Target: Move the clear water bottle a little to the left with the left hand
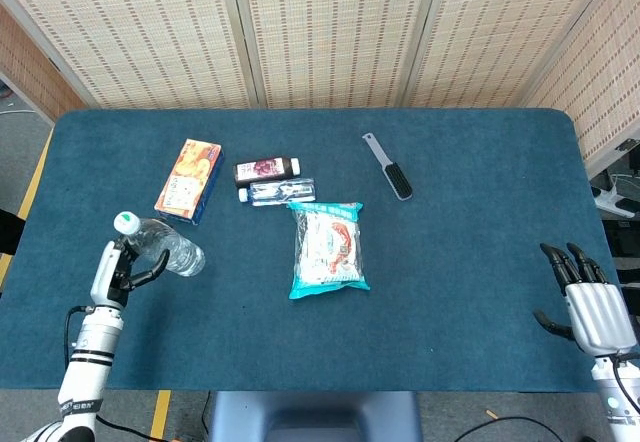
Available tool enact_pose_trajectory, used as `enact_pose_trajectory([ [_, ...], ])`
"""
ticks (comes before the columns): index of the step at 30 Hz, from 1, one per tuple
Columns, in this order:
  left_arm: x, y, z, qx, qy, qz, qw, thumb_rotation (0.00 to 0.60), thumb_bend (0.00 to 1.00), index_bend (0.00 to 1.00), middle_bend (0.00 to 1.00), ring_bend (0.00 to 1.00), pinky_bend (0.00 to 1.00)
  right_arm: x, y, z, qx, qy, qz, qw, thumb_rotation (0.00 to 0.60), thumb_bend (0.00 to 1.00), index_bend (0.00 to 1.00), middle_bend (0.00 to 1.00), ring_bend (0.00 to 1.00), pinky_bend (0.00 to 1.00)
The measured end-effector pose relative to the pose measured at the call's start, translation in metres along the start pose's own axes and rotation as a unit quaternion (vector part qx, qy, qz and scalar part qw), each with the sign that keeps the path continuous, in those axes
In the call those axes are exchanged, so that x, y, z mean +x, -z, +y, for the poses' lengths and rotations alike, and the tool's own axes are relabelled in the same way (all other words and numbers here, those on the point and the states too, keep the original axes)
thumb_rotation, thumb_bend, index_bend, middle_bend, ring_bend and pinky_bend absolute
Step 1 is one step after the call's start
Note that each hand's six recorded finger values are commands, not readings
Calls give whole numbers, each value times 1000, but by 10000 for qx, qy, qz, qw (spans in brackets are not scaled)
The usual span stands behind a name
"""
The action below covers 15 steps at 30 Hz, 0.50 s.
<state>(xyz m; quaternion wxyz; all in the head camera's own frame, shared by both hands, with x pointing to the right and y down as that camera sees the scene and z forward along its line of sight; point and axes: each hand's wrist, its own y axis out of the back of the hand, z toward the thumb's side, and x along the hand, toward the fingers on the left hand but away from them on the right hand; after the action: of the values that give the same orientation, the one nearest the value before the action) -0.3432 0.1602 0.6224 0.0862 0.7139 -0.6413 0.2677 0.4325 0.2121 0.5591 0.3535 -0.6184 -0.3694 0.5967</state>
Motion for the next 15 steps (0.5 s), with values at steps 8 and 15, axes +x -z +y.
enact_pose_trajectory([
  [8,7,5,40,3408,-1308,-328,9304,600,527,372,395,337,282,-1,0,-1,11,-16,-28,10000,600,119,0,105,0,157],
  [15,5,6,35,3820,-1426,-233,9128,600,526,372,389,333,285,-2,0,-1,1,-18,-36,10000,600,119,0,105,0,157],
])
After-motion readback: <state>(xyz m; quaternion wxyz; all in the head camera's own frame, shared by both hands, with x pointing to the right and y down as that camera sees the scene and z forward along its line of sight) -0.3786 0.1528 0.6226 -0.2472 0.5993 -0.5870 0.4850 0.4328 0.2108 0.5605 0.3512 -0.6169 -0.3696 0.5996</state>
